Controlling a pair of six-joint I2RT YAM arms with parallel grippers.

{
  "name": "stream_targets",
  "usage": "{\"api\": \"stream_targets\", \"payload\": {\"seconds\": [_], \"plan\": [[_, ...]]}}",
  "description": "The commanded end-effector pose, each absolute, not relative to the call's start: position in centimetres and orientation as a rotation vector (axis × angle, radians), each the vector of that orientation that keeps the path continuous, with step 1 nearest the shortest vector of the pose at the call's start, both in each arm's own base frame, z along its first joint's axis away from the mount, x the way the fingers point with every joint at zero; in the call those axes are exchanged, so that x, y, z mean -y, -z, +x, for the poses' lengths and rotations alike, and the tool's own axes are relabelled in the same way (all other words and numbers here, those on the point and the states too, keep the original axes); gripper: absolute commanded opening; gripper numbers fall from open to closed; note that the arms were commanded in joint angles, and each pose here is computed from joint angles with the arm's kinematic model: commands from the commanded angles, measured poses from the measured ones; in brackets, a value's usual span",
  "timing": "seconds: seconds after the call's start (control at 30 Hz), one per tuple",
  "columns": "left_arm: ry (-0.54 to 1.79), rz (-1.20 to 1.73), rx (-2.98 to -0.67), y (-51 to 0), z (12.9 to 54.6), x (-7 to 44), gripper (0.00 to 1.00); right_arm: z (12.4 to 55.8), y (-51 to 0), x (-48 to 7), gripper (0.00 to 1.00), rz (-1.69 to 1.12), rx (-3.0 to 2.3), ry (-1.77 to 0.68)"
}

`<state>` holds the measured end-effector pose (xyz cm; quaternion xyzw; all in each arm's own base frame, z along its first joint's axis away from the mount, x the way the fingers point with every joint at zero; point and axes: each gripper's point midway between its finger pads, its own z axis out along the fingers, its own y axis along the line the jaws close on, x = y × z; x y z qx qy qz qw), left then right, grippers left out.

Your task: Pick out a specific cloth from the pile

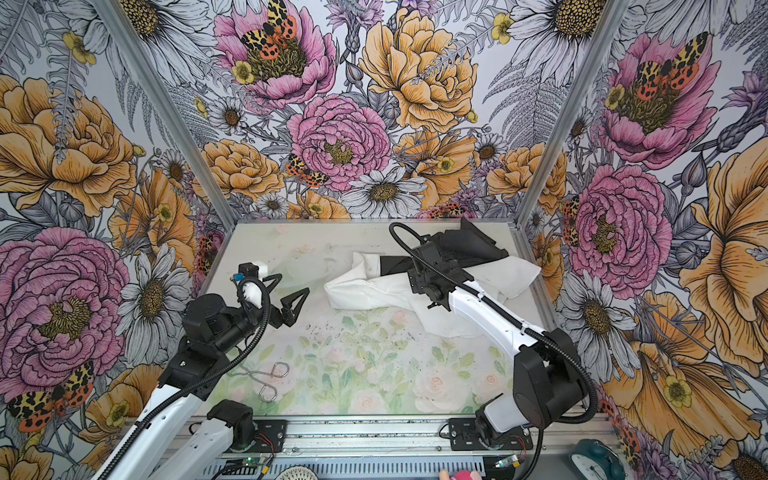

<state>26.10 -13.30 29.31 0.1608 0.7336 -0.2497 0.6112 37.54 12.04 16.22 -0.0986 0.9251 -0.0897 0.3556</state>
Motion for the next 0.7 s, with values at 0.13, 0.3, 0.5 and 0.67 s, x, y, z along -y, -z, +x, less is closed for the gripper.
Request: {"api": "stream_targets", "payload": {"seconds": [0.13,0.3,0.5,0.67], "plan": [[0.59,0.397,-1.662,-29.7,25.9,13.7,0.99,36.5,-13.0,-14.6,0.98,-0.53,-2.514,0.287],[0.588,0.397,-1.66,-29.7,25.8,13.7,0.99,36.1,-10.7,-16.0,0.99,-0.631,-2.581,0.28],[0.586,0.396,-1.659,-29.7,25.8,13.7,0.99,37.1,-8.0,-15.9,0.96,-0.634,-2.647,0.372],[0.585,0.395,-1.659,-29.7,25.8,13.6,0.99,38.2,-7.6,-15.0,0.59,-0.591,-2.634,0.481]]}}
